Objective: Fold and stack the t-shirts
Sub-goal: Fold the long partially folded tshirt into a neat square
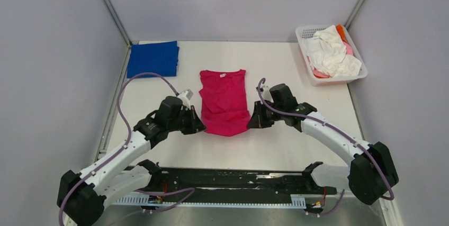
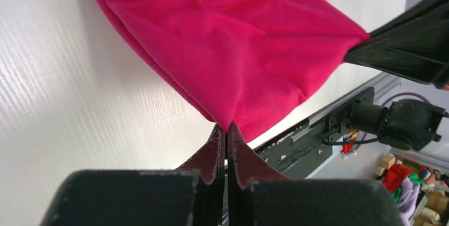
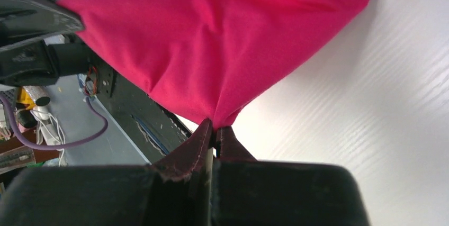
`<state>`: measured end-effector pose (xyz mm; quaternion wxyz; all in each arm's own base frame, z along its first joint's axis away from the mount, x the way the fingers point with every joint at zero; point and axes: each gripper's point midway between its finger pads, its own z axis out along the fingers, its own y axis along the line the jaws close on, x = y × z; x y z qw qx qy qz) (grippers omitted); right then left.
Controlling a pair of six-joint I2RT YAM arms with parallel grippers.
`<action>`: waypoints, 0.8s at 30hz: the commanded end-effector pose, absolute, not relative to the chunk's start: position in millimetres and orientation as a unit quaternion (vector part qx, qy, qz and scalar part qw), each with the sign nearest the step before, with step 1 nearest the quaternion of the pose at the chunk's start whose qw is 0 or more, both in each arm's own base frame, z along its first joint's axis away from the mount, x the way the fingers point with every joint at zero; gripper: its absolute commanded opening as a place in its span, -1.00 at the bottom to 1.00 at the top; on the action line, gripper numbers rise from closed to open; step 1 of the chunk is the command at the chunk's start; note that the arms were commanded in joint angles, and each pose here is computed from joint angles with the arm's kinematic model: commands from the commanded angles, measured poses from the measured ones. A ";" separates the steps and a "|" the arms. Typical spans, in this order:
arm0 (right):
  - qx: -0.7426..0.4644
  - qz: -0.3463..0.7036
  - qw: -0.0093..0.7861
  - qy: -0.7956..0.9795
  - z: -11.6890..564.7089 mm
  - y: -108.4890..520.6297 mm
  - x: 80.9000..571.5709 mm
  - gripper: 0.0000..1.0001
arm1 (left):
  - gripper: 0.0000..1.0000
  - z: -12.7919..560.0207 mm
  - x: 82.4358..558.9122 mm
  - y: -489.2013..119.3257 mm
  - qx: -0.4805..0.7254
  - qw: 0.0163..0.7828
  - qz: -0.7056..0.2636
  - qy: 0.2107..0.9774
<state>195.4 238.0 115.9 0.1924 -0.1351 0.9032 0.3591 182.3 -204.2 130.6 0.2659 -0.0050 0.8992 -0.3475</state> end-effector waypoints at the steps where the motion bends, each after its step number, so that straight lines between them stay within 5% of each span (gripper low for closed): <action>1: -0.149 0.377 0.259 0.877 161.3 248.4 232.0 -1.00 | -1.00 162.6 225.9 -205.1 -0.017 0.322 -0.328 0.888; 24: -0.084 0.474 0.285 0.829 207.8 248.5 382.5 -1.00 | -1.00 205.8 409.5 -155.2 -0.113 0.425 -0.277 0.854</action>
